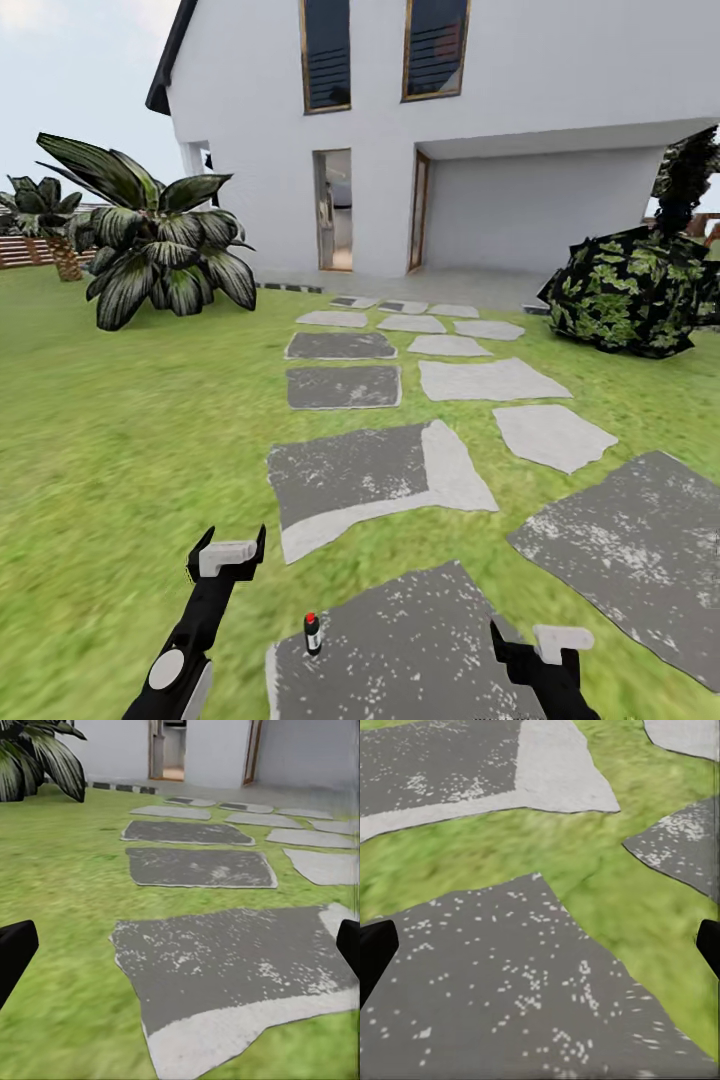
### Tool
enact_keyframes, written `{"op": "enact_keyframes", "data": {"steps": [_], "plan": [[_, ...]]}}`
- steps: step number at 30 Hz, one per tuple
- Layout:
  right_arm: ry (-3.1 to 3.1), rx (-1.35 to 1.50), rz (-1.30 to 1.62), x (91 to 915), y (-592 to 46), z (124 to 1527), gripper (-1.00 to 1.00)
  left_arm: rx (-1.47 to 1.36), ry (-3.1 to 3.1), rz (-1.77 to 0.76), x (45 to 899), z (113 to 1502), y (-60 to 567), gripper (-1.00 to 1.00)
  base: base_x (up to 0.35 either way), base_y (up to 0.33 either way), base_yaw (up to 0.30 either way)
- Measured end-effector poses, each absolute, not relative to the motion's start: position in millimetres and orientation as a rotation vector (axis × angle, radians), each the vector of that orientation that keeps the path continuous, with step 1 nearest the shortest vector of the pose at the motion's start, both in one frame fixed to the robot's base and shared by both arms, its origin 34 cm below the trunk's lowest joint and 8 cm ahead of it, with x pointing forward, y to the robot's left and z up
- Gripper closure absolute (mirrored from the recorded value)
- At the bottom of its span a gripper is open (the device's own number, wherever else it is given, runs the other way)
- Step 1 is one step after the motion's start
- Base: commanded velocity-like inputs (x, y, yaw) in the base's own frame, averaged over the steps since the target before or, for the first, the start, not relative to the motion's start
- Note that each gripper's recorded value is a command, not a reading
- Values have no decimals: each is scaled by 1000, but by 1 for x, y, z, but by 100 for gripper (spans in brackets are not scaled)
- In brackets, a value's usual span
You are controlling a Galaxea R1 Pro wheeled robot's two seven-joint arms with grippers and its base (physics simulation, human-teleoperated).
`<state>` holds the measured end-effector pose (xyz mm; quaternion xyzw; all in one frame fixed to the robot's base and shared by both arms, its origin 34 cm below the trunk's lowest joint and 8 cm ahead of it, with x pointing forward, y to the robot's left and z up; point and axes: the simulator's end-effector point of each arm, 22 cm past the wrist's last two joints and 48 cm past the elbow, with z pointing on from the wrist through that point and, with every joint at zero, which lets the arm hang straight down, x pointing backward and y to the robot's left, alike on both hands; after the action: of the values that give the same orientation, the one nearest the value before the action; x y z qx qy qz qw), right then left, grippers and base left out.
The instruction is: Pick up the pesticide atomizer in the garden and spray insectifuge to fully cover both potted plants in the garden.
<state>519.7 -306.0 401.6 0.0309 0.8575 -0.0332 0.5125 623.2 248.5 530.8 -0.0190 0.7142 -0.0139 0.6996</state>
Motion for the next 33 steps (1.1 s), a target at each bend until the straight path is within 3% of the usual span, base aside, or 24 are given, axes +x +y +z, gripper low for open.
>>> {"op": "enact_keyframes", "data": {"steps": [15, 33], "plan": [[2064, 77, -86, 519, -307, 401, -100, -43, 1593, -31, 623, 530, 249, -100, 77, 294, -80], [2064, 78, -85, 519, -307, 401, -100, -43, 1593, -31, 623, 530, 249, -100, 1, 272, -275]]}}
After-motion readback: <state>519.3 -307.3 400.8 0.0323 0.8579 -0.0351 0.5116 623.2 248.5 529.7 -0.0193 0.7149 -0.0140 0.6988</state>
